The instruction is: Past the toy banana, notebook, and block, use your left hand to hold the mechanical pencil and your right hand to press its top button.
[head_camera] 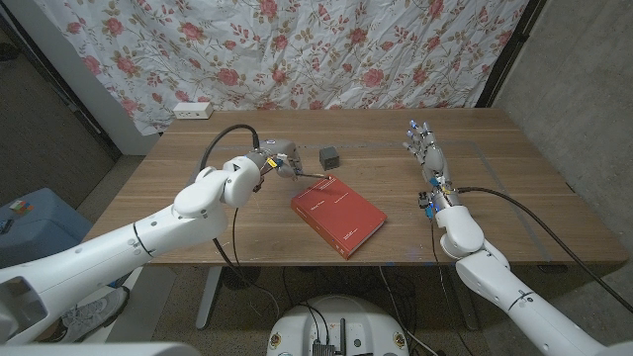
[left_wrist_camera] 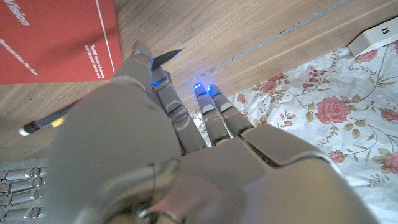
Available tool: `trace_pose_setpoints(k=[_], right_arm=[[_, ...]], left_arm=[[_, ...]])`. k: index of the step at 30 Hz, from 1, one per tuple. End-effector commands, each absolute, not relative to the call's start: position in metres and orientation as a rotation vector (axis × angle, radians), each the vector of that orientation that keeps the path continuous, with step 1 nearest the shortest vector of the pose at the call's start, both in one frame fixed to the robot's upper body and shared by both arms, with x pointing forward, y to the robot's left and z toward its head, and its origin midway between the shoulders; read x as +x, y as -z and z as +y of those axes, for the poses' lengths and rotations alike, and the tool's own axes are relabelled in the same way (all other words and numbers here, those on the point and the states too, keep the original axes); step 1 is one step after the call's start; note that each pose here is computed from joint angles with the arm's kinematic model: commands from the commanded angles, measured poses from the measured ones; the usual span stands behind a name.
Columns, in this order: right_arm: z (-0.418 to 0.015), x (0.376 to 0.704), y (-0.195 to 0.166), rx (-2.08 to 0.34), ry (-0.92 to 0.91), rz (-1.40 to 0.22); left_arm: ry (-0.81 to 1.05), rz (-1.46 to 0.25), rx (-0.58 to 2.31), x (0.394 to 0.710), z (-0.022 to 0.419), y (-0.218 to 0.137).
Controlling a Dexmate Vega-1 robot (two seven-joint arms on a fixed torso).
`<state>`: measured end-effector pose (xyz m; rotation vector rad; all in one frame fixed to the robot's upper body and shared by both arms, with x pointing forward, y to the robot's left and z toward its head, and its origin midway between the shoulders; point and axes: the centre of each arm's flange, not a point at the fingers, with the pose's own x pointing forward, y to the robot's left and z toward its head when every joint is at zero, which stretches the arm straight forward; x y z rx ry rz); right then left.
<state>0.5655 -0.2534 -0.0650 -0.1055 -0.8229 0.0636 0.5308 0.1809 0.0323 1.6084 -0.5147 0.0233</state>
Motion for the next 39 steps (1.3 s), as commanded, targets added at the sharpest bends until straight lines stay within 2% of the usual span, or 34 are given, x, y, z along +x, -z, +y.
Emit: trace_pose_setpoints(k=[1, 39], right_arm=[[-0.256, 0.567, 0.071, -0.087, -0.065, -0.806], [-0.263, 0.571, 0.084, -0.006, -0.055, -0.761]], left_arm=[[-0.012, -0.513, 1.729, 0.535, 0.179, -0.031], [0.018, -0.492, 1.801, 0.557, 0.17, -0.013]])
